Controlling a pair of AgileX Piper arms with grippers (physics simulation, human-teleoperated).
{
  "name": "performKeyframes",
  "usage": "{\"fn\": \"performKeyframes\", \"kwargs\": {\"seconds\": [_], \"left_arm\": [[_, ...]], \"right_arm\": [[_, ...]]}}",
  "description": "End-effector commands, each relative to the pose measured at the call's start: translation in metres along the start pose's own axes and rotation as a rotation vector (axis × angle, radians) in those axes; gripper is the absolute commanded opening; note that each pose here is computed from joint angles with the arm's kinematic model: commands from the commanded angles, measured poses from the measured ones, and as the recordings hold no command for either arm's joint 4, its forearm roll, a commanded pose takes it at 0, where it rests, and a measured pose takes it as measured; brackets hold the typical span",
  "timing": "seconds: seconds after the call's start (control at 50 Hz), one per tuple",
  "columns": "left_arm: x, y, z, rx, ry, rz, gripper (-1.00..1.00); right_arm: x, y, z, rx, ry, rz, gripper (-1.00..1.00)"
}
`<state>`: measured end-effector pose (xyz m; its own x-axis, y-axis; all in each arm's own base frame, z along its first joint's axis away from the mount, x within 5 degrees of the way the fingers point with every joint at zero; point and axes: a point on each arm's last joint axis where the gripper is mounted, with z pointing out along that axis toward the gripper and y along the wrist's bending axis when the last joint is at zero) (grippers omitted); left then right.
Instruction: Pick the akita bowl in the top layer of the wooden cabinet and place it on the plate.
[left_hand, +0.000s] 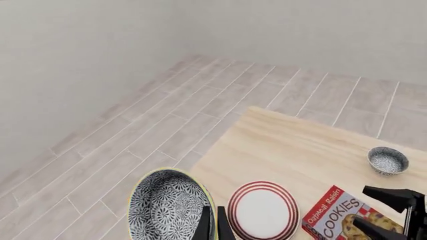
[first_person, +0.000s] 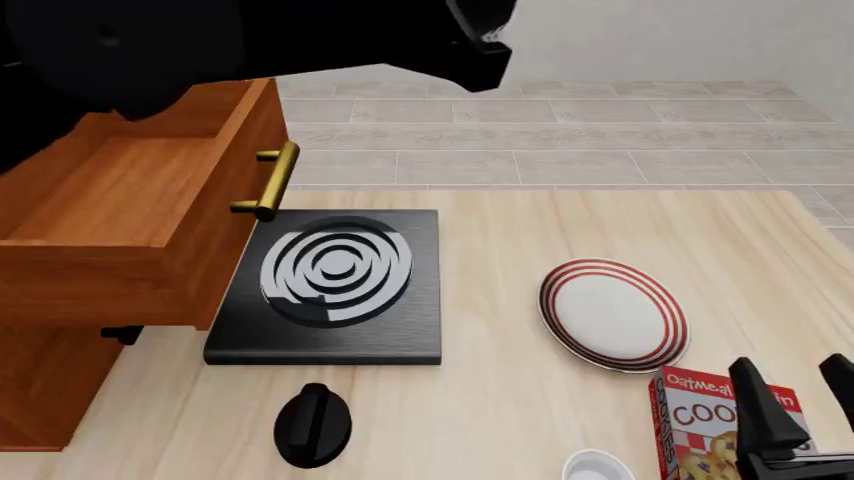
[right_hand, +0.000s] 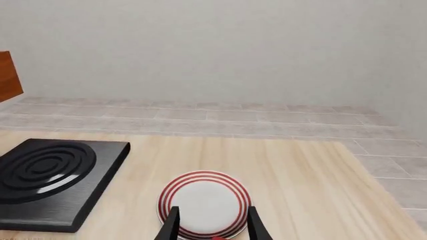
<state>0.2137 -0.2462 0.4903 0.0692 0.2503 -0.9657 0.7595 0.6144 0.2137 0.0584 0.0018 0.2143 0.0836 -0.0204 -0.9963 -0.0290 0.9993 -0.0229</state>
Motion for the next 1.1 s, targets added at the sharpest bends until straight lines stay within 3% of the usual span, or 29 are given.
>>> {"fn": "performKeyframes", "kwargs": {"seconds": [0.02,0.38,0.7,0.98,1.1], "left_arm": [[0.002,-0.008,0.009,0.018,-0.012,0.025,-1.00],[0.013,-0.025,0.027,0.054,-0.026,0.052,-1.00],[0.037,-0.043,0.051,0.092,0.004,0.072,-1.00],[0.048,-0.071,0.065,0.159,0.012,0.146,-1.00],[0.050,-0.092,0.068,0.211,0.002,0.210,-1.00]], "right_arm": [[0.000,0.000,0.000,-0.003,0.000,-0.002,1.00],[0.000,0.000,-0.002,0.000,-0.006,-0.004,1.00],[0.000,0.000,-0.002,0.001,-0.007,-0.004,1.00],[0.000,0.000,-0.002,0.000,-0.007,-0.004,1.00],[0.000,0.000,-0.002,0.001,-0.009,-0.004,1.00]]}}
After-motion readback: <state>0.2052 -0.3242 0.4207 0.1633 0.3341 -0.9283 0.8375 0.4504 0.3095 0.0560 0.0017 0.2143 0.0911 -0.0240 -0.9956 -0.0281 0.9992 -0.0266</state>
